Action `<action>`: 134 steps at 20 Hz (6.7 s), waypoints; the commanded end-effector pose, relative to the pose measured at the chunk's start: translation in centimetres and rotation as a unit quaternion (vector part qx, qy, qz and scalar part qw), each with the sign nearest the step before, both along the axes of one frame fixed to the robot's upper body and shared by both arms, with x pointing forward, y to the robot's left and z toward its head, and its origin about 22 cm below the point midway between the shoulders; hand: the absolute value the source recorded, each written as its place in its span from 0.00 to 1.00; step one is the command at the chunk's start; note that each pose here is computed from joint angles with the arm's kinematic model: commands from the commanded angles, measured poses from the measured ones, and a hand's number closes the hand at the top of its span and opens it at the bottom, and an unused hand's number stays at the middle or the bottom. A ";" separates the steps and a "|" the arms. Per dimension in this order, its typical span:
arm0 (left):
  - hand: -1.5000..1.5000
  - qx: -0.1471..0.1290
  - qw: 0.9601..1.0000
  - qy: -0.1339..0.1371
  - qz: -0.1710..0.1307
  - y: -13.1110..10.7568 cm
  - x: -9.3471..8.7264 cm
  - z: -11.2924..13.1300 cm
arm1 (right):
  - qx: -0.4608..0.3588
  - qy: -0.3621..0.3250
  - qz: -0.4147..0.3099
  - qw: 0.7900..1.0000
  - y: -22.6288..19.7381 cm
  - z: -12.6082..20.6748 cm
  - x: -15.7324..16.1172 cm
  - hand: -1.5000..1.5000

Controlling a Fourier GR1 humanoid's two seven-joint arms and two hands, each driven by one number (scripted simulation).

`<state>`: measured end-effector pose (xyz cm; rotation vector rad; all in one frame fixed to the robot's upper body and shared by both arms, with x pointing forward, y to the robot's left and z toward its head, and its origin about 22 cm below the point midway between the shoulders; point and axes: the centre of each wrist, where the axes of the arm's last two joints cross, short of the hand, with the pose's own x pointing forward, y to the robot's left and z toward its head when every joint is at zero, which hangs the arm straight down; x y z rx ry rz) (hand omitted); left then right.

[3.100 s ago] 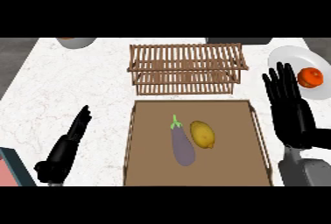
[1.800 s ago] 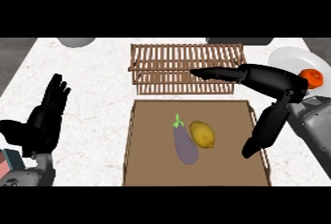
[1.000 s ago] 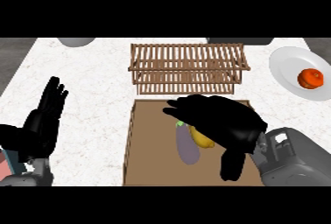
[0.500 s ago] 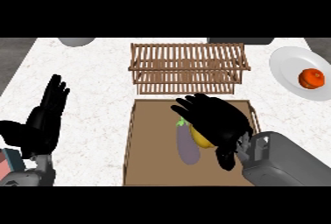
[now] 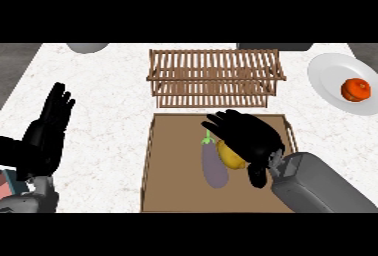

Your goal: Pick the lemon from the tray and place it in the tiered shelf

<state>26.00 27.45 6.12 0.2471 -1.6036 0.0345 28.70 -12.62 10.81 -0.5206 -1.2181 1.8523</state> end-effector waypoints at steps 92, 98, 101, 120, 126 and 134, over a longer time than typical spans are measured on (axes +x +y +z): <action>0.50 -0.002 1.000 -0.006 -0.005 -1.0 -0.2 -0.5 | 0.358 -0.290 -0.486 0.742 6.0 4.2 7.6 1.00; 0.50 -0.005 1.000 -0.004 -0.010 -2.5 -0.8 -0.7 | 0.351 -0.296 -0.497 0.737 5.8 2.8 10.9 1.00; 0.50 0.001 1.000 -0.017 -0.004 -1.5 0.6 0.7 | 0.419 -0.272 -0.522 0.691 4.9 3.2 11.2 1.00; 0.50 -0.007 1.000 0.001 0.001 -0.2 0.5 -0.6 | 0.535 -0.260 -0.465 0.656 3.9 7.2 12.4 0.00; 0.50 -0.004 1.000 0.005 0.001 -0.6 -1.1 -0.7 | 0.536 -0.288 -0.523 0.597 -2.0 9.2 10.4 0.00; 0.50 -0.003 1.000 0.008 0.027 -0.2 -0.5 0.0 | 0.526 -0.279 -0.557 0.579 -10.5 10.3 2.3 0.00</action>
